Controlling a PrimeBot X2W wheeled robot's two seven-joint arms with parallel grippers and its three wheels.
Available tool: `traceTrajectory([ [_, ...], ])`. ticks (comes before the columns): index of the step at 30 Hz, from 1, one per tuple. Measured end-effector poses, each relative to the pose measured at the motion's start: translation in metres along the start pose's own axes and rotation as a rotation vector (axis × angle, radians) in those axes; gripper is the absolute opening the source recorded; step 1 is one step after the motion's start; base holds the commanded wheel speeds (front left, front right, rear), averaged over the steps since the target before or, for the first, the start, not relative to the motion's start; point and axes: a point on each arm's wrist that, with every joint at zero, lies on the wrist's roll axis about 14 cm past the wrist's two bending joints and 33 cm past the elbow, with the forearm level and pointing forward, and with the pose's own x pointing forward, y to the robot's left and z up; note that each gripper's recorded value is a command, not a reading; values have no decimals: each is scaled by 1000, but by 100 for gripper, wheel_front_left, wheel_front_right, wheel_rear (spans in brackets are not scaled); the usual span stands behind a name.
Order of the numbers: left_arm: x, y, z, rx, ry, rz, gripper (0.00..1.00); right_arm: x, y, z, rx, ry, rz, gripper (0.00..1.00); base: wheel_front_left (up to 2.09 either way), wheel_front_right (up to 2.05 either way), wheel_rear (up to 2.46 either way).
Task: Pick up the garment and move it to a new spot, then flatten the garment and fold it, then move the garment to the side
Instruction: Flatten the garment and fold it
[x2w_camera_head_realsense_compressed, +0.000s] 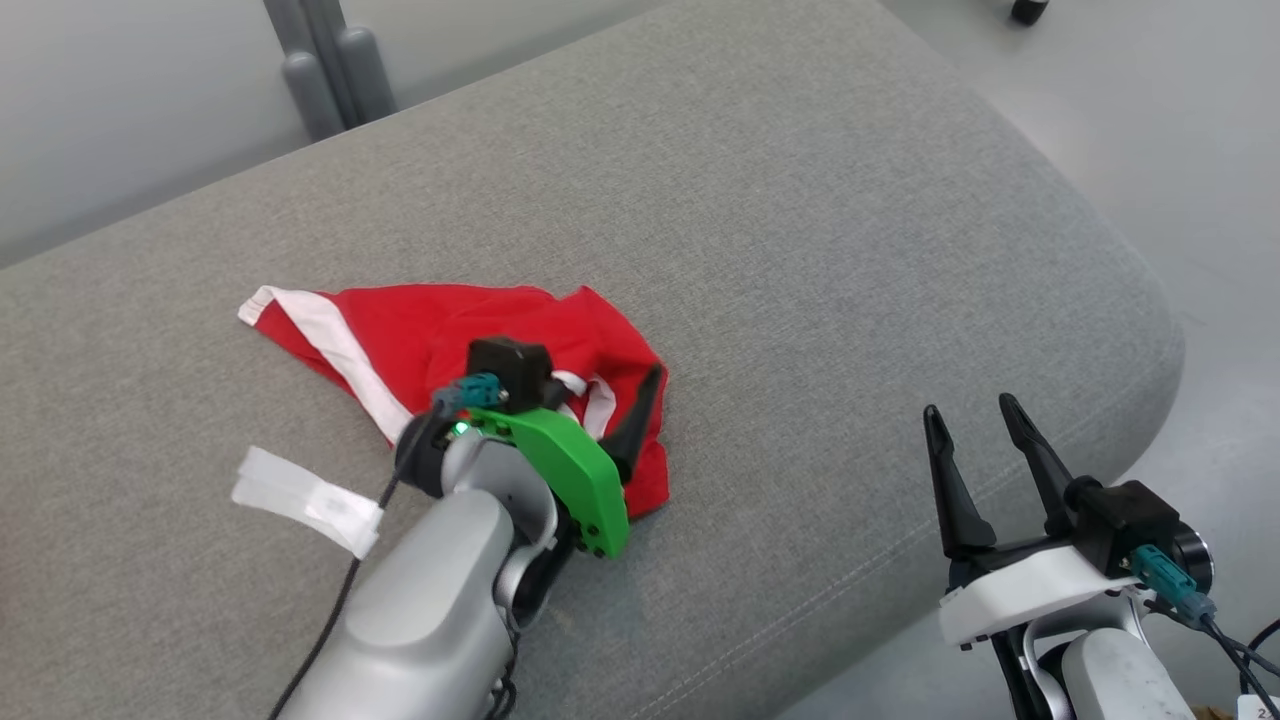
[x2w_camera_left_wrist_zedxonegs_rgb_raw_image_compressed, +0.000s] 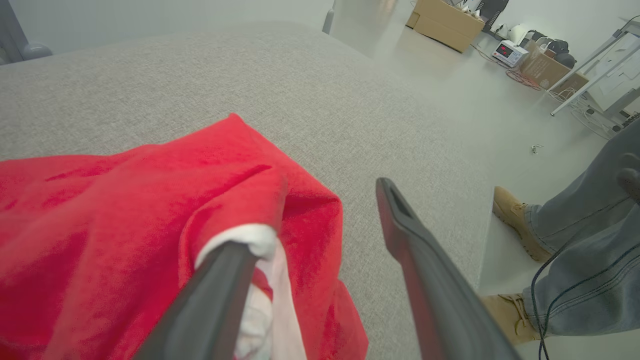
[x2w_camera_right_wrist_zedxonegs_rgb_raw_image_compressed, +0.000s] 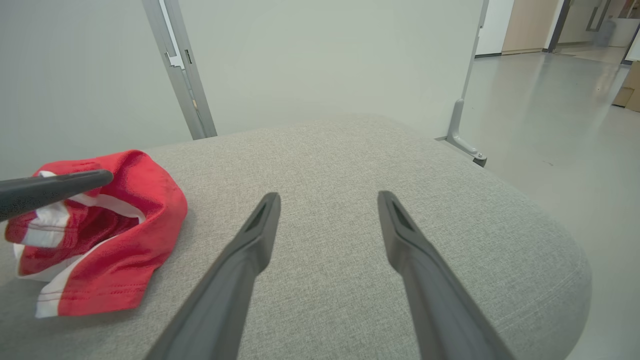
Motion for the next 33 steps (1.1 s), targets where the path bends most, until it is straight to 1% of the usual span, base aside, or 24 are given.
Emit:
traceTrajectory([
  [3,-13,-20,-17,-39,48,-49,100,1,2,-1,5,0,5,100,0,0,0],
  [6,-31,-32,-28,-64,89,-86,100,5,8,1,9,-8,25,100,0,0,0],
  [10,-60,-25,-36,-77,109,-56,100,11,16,1,13,-13,51,100,0,0,0],
  [15,-89,-21,-56,-153,167,-5,100,16,23,0,11,-12,71,100,0,0,0],
  [18,-99,-20,-65,-189,195,10,100,17,25,-1,9,-8,78,100,0,0,0],
  [20,-103,-17,-66,-215,195,32,100,17,26,-1,8,-8,79,100,0,0,0],
  [24,-110,10,-67,-248,172,136,100,17,26,-1,5,-9,79,100,0,0,0],
  [33,-107,36,-69,-492,98,237,100,16,25,-1,1,-6,78,100,0,0,0],
])
